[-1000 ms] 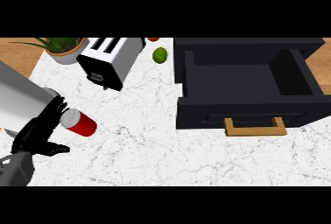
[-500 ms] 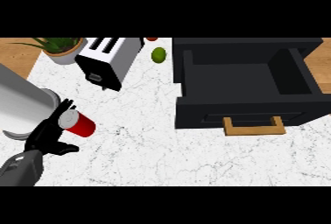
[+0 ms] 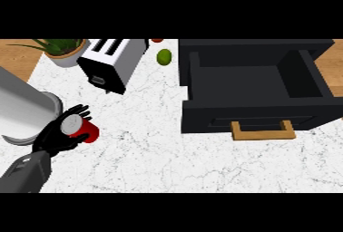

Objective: Pick up the can, place it into the drawer and close the drawer

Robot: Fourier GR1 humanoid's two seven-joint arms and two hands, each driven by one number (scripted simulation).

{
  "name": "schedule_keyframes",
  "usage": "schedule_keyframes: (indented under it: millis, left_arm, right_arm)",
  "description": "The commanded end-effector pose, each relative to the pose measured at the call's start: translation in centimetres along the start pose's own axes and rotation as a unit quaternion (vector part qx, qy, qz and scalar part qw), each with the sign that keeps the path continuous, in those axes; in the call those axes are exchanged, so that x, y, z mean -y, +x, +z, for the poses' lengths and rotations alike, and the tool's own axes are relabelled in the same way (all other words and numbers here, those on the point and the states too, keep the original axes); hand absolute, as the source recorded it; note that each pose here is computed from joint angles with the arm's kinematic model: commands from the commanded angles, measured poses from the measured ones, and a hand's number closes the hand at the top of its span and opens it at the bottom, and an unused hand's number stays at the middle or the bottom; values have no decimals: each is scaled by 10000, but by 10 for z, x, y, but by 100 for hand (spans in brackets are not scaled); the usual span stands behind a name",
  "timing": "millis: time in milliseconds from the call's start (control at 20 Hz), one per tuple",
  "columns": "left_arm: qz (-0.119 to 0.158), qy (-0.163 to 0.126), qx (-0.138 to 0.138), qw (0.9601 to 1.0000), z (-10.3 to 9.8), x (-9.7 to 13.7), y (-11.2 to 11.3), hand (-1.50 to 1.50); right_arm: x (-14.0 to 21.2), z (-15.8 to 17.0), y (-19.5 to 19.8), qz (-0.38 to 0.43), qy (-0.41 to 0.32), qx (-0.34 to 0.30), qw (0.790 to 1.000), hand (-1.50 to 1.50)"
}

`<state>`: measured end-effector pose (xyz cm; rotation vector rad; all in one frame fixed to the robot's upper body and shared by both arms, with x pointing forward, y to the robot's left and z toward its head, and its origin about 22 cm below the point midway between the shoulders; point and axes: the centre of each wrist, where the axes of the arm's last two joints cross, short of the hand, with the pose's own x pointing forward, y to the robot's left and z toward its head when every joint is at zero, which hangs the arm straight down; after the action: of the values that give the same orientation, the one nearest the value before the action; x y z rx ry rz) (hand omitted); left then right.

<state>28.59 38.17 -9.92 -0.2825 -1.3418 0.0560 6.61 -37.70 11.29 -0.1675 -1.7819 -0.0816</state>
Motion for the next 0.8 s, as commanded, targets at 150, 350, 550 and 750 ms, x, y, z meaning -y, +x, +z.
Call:
schedule_keyframes:
  millis: [150,350,550,750]
  left_arm:
    - [436,-902,-72,9949,-23,23,4,150]
    - [499,-1111,334,9920,-25,25,8,150]
    - [479,-1470,602,9861,-49,46,24,150]
    - [726,-410,961,9919,-46,70,-2,150]
  right_arm:
    - [-6,-8,5,-112,-93,-27,9999,-150]
    - [-6,10,-4,-161,-76,-27,9998,-150]
    - [3,-3,-1,-55,-174,-43,9998,-150]
    - [9,12,4,-39,-144,-92,9998,-150]
